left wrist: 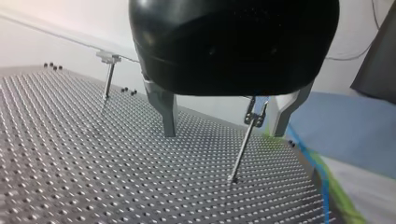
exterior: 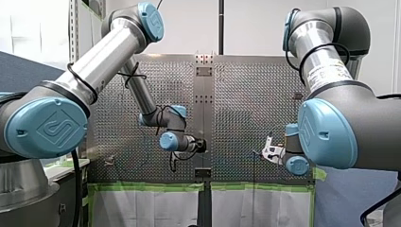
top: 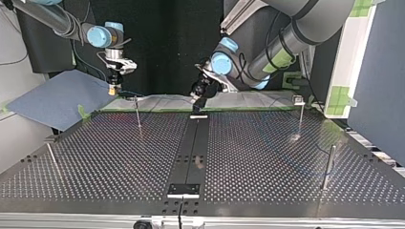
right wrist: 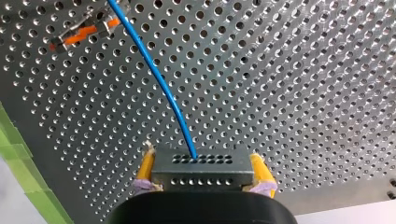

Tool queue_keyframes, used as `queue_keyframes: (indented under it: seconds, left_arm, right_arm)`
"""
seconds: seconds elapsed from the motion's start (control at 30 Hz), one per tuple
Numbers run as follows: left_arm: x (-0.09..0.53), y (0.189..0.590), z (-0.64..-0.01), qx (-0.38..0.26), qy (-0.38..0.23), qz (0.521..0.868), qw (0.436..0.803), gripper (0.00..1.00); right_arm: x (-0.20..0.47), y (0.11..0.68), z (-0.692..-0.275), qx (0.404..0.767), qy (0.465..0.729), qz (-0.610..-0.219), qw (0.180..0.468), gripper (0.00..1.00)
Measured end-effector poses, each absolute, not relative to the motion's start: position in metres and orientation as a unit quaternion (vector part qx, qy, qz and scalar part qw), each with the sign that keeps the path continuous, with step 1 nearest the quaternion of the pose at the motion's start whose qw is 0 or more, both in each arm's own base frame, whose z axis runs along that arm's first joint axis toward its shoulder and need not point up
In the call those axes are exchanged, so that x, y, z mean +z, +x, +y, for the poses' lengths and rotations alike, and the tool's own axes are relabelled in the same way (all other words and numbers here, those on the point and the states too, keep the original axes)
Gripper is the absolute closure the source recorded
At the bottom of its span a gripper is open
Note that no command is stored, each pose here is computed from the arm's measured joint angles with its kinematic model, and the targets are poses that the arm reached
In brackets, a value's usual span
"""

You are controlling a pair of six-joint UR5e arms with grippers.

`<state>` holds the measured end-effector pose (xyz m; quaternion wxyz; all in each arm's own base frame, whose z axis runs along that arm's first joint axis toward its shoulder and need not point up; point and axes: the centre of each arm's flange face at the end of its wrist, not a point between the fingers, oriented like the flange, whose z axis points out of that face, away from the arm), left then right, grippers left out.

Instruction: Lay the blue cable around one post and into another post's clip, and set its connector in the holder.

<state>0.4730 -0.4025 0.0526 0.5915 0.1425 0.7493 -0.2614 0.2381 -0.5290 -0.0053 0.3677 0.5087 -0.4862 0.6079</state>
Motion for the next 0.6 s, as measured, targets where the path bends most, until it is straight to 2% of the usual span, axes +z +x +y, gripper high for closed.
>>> queue_keyframes:
  seconds: [0.33,0.6]
  left_arm:
    - [0.061,0.484,-0.407,-0.244,0.167,0.715,0.634,0.06]
    - [0.051,0.508,-0.411,-0.221,0.17,0.692,0.665,0.06]
  right_arm:
    - [-0.005,0.241,-0.529,0.609,0.51,-0.484,0.366,0.98]
    - [-0.005,0.242,-0.529,0.609,0.511,-0.485,0.365,0.98]
